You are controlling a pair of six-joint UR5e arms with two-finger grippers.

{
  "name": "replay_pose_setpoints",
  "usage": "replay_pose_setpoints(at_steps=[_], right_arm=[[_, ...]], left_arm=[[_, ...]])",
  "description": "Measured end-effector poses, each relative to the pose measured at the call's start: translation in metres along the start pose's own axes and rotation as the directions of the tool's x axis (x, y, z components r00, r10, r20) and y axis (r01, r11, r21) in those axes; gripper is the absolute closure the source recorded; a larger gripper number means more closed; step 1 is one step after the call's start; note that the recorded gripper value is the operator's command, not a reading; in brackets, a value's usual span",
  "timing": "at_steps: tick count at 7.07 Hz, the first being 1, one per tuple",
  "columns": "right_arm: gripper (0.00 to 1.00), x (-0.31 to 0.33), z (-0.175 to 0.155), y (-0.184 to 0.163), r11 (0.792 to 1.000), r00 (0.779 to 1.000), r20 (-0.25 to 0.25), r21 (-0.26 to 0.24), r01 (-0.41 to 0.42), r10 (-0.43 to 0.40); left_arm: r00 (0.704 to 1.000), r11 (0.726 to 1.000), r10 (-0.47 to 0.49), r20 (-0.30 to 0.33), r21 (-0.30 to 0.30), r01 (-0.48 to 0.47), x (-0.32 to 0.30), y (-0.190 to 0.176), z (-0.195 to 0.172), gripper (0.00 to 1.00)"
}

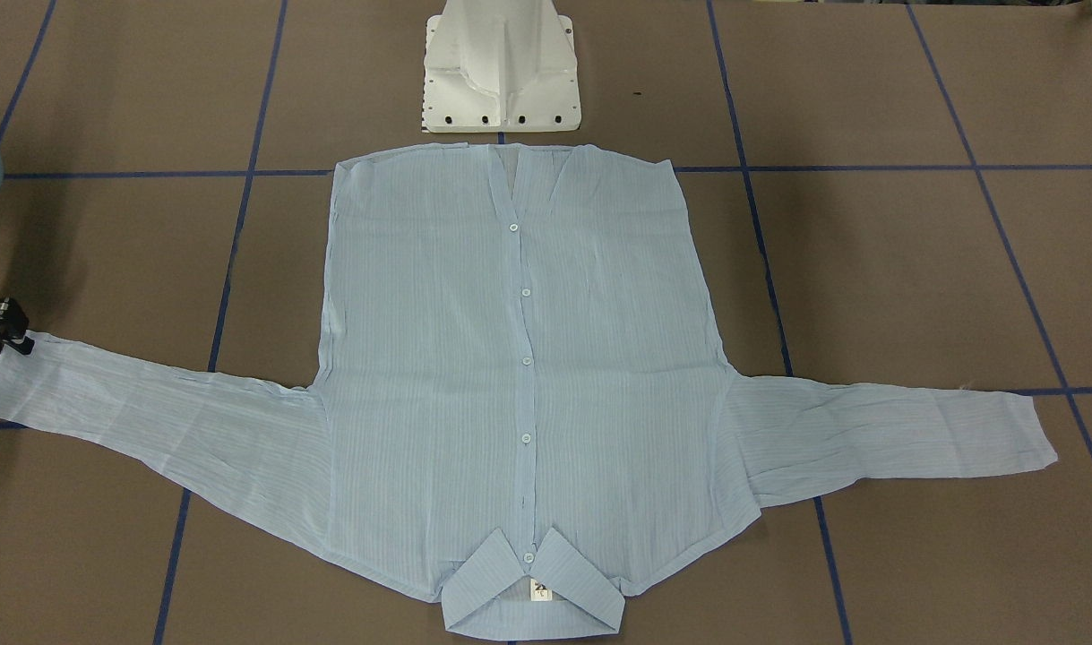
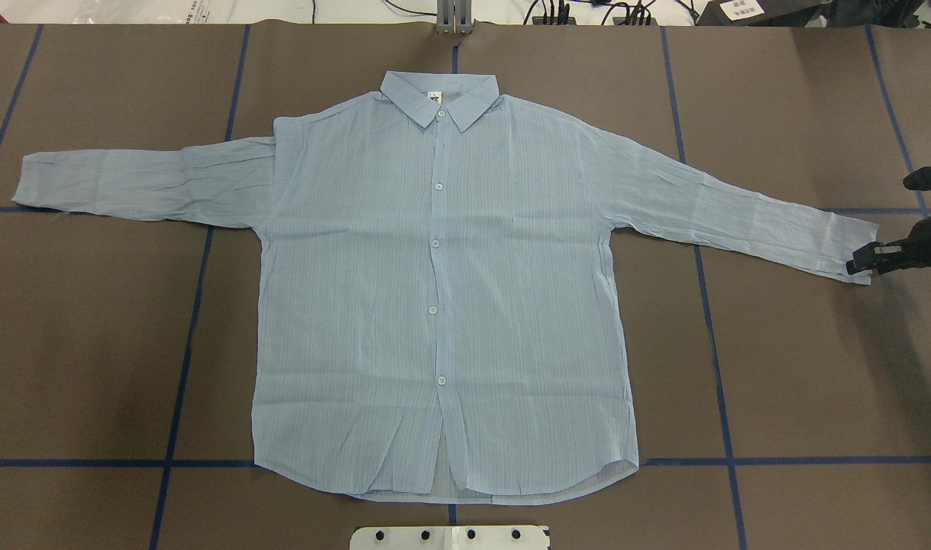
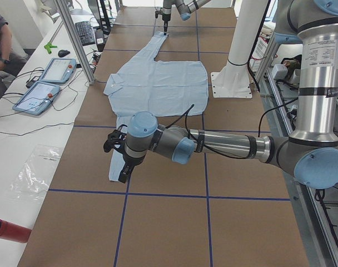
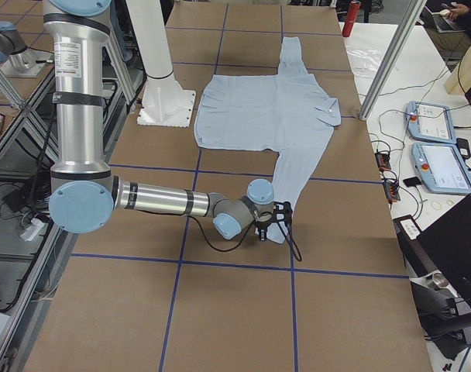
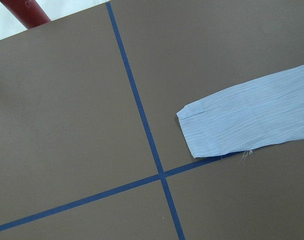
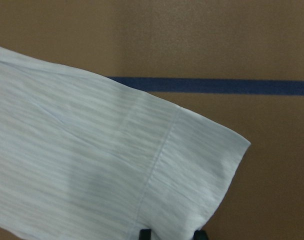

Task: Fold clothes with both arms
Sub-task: 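Lower the right gripper onto the sleeve cuff nearest it and grasp, then carry the grasped cuff with the right gripper across the shirt toward the collar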

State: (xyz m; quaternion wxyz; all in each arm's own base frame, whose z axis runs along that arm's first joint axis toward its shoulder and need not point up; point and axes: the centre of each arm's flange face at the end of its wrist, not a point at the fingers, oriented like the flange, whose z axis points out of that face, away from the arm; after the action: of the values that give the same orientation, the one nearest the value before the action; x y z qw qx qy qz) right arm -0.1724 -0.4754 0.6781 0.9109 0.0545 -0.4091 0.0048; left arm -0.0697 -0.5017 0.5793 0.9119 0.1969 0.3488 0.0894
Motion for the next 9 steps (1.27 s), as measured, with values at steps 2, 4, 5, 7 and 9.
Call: replay_pose_setpoints(at_steps=[2, 4, 5, 7, 9], right_arm=[[0.98, -0.013, -0.002, 0.0, 1.0, 0.999, 0.036, -0.026, 0.009, -0.008], [1.0, -0.038, -0.028, -0.008, 1.0, 0.996, 0.085, -0.019, 0.024, -0.022], [1.0, -0.062, -0.051, -0.013, 0.999, 0.994, 0.105, -0.002, 0.04, -0.04], [1.0, -0.139, -0.113, -0.026, 0.993, 0.983, 0.15, 0.058, 0.099, -0.107], [1.0, -0.248, -0.151, -0.05, 0.981, 0.956, 0.23, 0.113, 0.16, -0.182]], left_arm=[[1.0, 1.0, -0.001, 0.001, -0.002, 0.001, -0.002, 0.0, 0.002, 0.0], [1.0, 1.0, -0.002, 0.002, -0.004, 0.002, -0.003, 0.001, 0.003, 0.0], [1.0, 1.0, -0.003, 0.003, -0.005, 0.003, -0.004, 0.001, 0.004, 0.0], [1.0, 1.0, -0.004, 0.004, -0.006, 0.004, -0.004, 0.001, 0.004, 0.0], [1.0, 1.0, -0.008, 0.004, -0.01, 0.008, -0.005, 0.002, 0.005, 0.0]])
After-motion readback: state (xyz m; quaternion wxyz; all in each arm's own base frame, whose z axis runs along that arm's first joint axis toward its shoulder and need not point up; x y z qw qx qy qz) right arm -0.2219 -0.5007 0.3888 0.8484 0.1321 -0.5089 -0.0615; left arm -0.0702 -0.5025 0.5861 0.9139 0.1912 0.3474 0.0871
